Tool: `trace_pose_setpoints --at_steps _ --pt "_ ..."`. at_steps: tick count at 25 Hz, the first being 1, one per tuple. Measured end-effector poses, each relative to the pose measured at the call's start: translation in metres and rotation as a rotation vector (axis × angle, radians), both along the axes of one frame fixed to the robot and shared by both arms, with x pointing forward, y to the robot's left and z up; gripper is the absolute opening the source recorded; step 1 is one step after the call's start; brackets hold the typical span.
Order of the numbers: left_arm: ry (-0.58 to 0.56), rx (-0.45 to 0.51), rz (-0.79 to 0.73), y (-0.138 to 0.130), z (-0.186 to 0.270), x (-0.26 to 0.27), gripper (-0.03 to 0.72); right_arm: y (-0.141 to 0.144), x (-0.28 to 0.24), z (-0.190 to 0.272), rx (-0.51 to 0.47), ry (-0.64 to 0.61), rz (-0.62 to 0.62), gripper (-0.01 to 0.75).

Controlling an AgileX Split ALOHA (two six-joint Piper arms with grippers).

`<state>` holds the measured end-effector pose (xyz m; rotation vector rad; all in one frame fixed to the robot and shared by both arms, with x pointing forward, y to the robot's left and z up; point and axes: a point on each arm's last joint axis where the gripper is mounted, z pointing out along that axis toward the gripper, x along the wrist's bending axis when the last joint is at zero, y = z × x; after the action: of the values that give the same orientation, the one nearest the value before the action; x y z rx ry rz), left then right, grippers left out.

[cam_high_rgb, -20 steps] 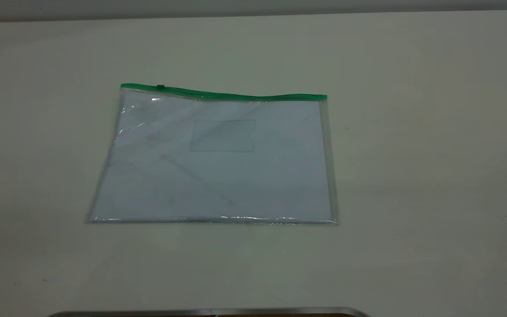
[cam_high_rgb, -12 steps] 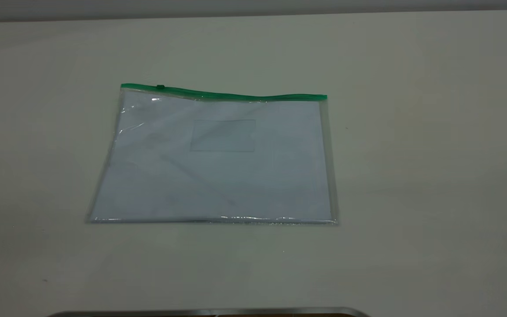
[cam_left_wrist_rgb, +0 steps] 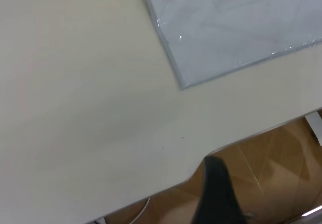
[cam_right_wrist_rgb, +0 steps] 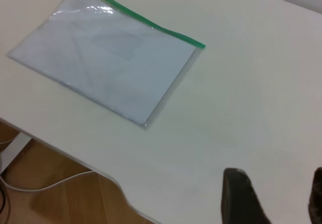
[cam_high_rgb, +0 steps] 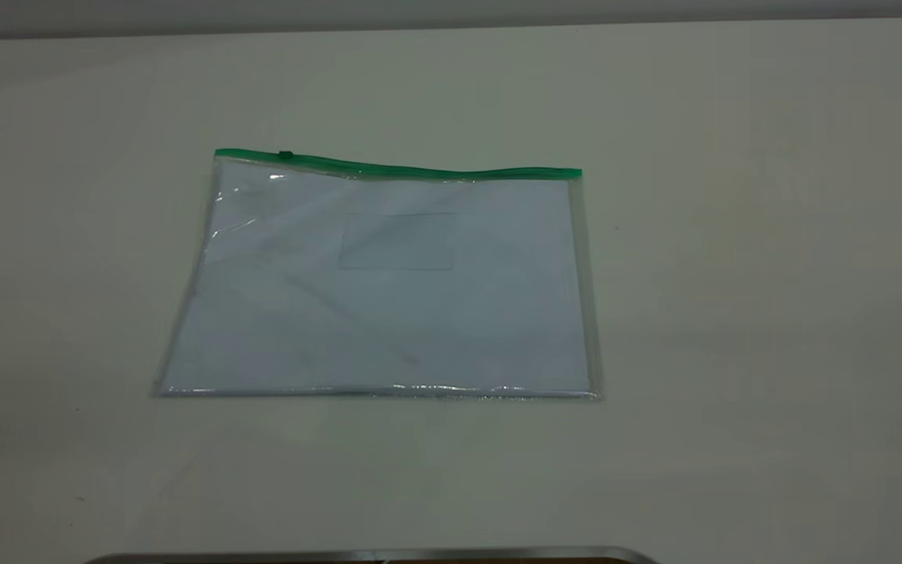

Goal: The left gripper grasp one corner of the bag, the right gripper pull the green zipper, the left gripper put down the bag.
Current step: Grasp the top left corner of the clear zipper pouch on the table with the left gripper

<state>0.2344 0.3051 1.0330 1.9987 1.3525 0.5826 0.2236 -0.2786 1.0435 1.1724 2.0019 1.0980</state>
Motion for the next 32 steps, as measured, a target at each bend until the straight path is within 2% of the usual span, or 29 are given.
trace_pose_setpoints --at_steps 17,22,27,32 --pt "-0.001 0.003 0.004 0.0 0.0 0.0 0.58 0.001 0.0 0.0 0.008 0.001 0.005 0.373" --pt "-0.046 0.033 0.107 0.007 0.013 0.008 0.58 0.001 0.0 0.002 0.034 -0.01 -0.006 0.38" --pt "-0.059 0.089 0.193 0.008 0.043 0.031 0.58 -0.004 0.007 0.021 0.099 -0.02 -0.121 0.478" --pt "-0.052 0.095 0.154 -0.014 0.062 0.076 0.58 -0.003 0.04 0.028 0.073 0.106 -0.183 0.579"
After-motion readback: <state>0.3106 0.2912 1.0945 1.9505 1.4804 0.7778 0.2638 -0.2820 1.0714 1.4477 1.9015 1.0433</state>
